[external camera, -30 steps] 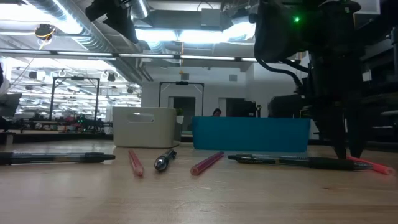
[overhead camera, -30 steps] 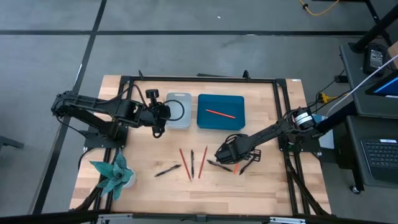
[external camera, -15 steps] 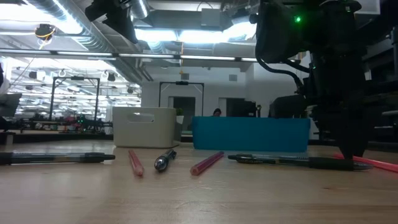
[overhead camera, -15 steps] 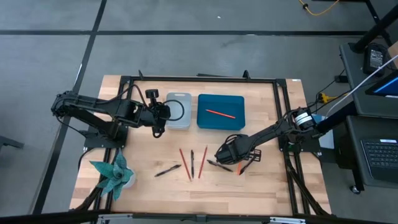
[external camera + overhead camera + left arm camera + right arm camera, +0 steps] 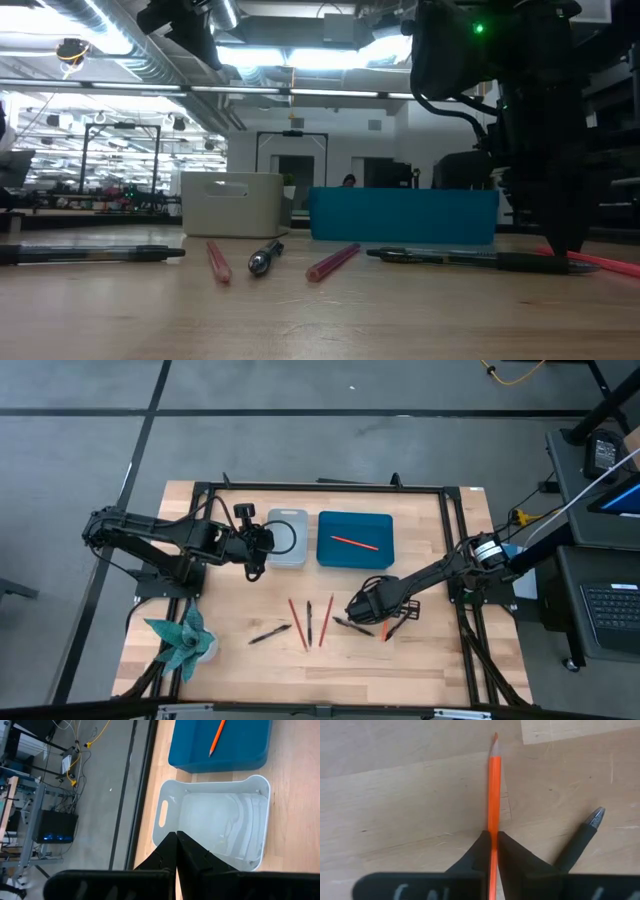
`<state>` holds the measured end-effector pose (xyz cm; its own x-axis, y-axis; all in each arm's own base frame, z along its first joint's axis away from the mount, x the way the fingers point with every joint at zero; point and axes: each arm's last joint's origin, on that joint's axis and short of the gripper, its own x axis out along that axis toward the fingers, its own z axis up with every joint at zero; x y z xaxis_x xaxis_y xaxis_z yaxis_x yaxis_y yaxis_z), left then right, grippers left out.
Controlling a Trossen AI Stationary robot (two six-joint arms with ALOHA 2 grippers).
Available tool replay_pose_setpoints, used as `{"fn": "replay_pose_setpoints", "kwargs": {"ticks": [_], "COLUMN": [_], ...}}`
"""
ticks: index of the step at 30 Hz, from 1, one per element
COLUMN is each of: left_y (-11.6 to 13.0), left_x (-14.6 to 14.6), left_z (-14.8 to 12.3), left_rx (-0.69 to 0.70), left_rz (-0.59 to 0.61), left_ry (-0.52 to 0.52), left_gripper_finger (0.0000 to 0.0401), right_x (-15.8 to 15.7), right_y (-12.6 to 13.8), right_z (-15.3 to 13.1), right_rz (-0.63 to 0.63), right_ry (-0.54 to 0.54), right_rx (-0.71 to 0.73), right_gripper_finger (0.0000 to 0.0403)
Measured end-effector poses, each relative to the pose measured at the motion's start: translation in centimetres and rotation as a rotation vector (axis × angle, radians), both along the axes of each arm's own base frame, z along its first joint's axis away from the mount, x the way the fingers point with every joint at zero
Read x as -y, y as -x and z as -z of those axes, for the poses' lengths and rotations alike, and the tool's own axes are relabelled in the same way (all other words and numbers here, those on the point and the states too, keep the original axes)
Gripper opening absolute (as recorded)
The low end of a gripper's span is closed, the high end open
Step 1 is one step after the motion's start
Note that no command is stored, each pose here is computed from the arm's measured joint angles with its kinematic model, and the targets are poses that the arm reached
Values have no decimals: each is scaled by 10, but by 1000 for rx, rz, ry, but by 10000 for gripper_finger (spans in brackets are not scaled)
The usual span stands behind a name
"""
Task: Sort pens & pencils
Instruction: Put the orange pencil into the blue bin
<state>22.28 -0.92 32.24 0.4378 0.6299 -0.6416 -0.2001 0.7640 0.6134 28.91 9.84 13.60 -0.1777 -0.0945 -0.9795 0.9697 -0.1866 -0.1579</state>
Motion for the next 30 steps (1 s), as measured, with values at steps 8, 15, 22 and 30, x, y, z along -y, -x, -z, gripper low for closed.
{"fn": "replay_pose_setpoints", "kwargs": {"ticks": [8, 15, 22, 30], "left_y": [0, 0, 0, 0], "left_x": [0, 0, 0, 0], "left_z": [0, 0, 0, 0], "left_rx": [0, 0, 0, 2], "left_rz": [0, 0, -1, -3], "left_ry": [0, 0, 1, 3], "left_gripper_finger": [0, 0, 0, 0], "right_x": [0, 0, 2, 4], "right_y": [0, 0, 5, 8], "right_z": [0, -3, -23, -37], "right_rz": [-3, -11, -1, 0], "right_ry": [0, -5, -8, -4], "right_rx": [2, 12, 52, 104], "right_gripper_finger": [22, 22, 22, 22]}}
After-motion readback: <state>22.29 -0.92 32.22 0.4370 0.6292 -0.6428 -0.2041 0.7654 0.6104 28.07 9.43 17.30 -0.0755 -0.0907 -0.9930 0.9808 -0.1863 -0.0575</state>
